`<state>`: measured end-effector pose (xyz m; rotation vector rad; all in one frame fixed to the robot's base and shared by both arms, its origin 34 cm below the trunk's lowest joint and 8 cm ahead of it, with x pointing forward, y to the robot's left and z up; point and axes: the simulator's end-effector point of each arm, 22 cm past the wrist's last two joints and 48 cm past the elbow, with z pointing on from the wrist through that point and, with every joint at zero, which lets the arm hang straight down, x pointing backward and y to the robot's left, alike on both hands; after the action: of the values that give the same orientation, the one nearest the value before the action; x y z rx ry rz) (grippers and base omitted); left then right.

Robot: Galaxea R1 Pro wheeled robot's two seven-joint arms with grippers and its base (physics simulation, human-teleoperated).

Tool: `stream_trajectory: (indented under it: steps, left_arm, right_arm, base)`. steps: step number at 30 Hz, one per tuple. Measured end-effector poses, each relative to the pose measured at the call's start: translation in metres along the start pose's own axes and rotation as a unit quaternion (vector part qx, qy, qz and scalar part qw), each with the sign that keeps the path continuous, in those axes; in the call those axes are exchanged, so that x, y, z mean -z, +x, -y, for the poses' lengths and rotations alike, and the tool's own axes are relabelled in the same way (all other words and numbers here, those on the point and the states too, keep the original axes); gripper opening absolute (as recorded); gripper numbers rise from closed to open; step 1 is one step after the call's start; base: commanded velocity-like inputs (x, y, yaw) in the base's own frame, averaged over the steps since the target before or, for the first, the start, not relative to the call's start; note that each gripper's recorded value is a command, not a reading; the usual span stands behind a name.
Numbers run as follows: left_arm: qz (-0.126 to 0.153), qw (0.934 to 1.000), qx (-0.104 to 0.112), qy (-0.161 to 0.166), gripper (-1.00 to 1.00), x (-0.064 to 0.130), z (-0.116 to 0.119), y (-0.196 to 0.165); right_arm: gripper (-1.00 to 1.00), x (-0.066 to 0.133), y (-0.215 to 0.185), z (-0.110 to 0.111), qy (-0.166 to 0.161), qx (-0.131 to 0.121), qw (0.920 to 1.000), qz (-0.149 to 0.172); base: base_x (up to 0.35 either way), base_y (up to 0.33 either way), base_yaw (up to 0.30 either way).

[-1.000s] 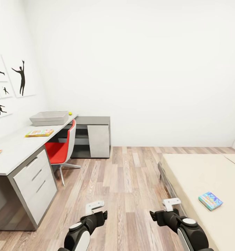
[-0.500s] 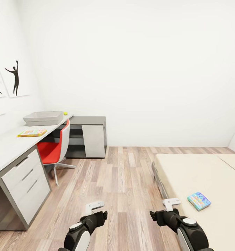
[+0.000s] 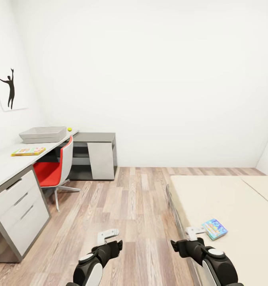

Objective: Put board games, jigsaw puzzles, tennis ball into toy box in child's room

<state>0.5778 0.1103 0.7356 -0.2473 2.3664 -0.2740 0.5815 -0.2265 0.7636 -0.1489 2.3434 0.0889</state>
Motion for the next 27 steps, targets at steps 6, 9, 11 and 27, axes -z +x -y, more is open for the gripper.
stream_trajectory:
  steps: [6,9,11,27]
  left_arm:
    - [0.0,1.0,0.0,0.0,1.0,0.0,0.0,0.0]
    - [0.0,1.0,0.0,0.0,1.0,0.0,0.0,0.0]
    - [0.0,1.0,0.0,0.0,1.0,0.0,0.0,0.0]
    - [0.0,1.0,0.0,0.0,1.0,0.0,0.0,0.0]
  right_arm:
    - [1.0,0.0,-0.0001,-0.0001,0.0,0.0,1.0,0.0]
    - [1.0,0.0,0.0,0.0,0.0,0.0,1.0,0.0]
    - [1.0,0.0,0.0,0.0,0.0,0.0,1.0,0.0]
    - [1.0,0.0,-0.0002,0.0002,0.0,0.0,1.0,0.0]
  base:
    - [0.0,-0.23,0.0]
    - [0.0,-0.226,0.0]
    - [0.0,-0.224,0.0]
    - [0.0,-0.108,0.0]
